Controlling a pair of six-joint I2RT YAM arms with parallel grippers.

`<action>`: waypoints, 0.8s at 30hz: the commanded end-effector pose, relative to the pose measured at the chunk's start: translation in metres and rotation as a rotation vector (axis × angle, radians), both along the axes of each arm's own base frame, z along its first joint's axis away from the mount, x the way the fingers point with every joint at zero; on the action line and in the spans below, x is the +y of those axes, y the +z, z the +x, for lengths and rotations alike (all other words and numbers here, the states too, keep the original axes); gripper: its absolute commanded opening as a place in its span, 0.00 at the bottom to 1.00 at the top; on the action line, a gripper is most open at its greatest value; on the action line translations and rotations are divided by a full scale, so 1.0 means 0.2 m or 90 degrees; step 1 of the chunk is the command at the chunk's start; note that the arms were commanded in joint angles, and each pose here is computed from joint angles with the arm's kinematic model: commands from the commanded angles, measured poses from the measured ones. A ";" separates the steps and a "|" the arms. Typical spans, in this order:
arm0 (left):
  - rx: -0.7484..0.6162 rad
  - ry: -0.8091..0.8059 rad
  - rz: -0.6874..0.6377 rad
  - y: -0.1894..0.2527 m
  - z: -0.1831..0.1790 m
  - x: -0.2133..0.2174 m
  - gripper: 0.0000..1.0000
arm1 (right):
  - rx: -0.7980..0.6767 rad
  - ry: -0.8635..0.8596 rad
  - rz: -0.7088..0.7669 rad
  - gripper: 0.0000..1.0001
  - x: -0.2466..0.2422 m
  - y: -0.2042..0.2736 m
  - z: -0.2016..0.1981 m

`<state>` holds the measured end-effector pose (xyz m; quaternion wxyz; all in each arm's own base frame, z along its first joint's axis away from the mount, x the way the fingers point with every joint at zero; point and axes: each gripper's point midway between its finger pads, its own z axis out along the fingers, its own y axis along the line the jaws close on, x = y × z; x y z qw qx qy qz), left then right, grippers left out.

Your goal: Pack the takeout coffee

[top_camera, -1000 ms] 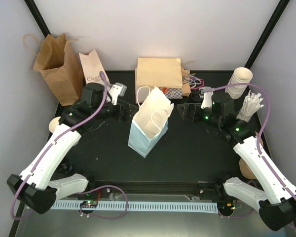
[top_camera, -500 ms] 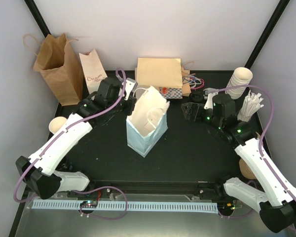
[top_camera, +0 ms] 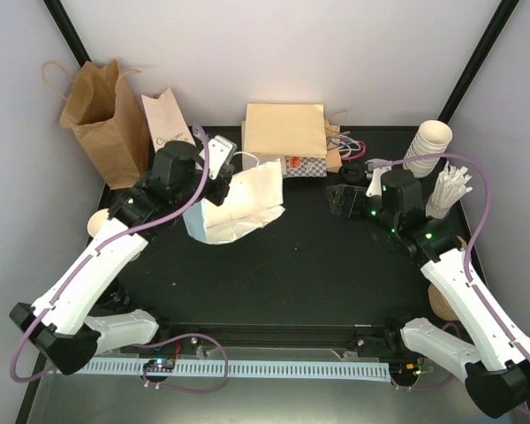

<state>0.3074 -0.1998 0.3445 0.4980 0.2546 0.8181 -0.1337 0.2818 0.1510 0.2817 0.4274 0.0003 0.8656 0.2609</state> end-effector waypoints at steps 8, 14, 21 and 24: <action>-0.014 -0.145 -0.029 -0.11 -0.19 -0.13 0.01 | 0.049 0.048 -0.027 1.00 0.06 -0.18 -0.02; 0.024 -0.178 -0.016 -0.19 -0.27 -0.15 0.02 | 0.071 0.091 -0.036 1.00 0.10 -0.24 -0.04; 0.013 -0.221 0.002 -0.25 -0.37 -0.20 0.01 | 0.087 0.189 -0.002 1.00 0.22 -0.27 -0.11; 0.008 -0.214 0.006 -0.25 -0.37 -0.19 0.02 | 0.095 0.188 -0.018 1.00 0.22 -0.31 -0.12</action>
